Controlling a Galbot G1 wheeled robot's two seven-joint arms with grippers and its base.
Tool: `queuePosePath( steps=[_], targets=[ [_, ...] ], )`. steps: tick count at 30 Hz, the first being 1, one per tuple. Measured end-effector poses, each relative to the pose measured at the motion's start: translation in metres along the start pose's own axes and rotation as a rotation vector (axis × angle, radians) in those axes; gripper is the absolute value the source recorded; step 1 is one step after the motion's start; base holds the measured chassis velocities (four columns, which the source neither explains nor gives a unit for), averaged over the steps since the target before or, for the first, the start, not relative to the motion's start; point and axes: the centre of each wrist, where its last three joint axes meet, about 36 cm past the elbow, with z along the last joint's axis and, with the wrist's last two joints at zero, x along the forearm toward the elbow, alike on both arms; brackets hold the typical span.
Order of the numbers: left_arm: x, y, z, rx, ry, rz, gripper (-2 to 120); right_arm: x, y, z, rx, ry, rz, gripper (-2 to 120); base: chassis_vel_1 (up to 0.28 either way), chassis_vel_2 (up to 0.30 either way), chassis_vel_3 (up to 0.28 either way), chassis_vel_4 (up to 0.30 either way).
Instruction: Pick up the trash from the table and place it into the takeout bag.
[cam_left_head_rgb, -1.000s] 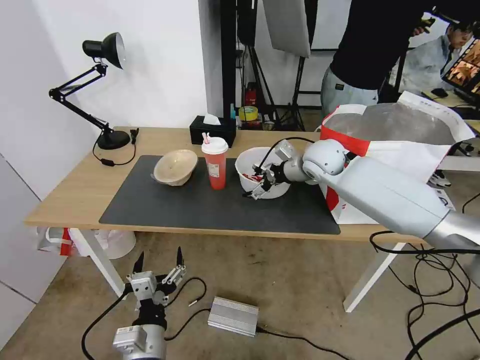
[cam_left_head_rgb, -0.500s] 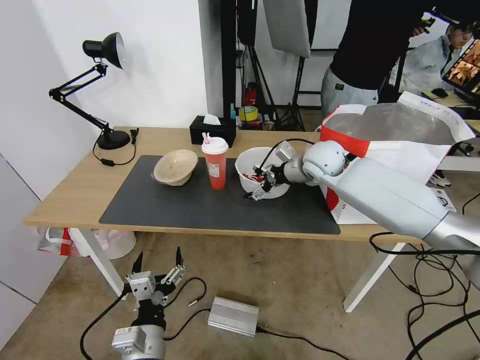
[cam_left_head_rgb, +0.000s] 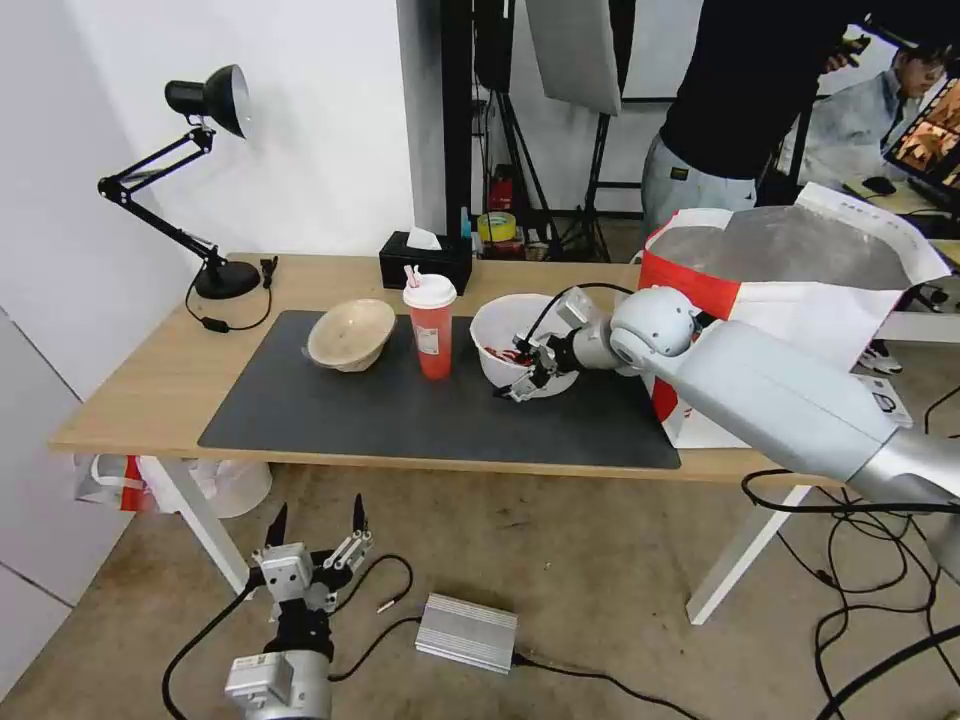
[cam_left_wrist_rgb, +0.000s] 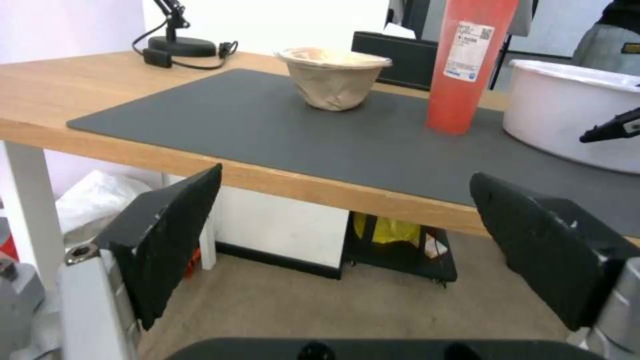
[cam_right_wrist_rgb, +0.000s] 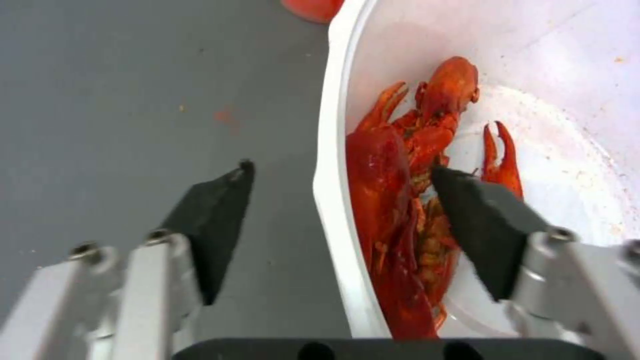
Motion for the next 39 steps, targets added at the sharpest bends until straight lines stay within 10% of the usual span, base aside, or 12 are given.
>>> queuePosePath(
  steps=[20,39],
  targets=[
    [-0.002,0.000,-0.001,-0.002,-0.006,0.001,100,-0.001,0.002,0.000,-0.004,0.005,0.006,0,0.000,0.000,0.000,0.000],
    [-0.003,0.001,-0.002,-0.002,-0.011,-0.004,100,0.003,0.004,-0.010,0.012,-0.010,0.009,0,0.000,0.000,0.000,0.000]
  ],
)
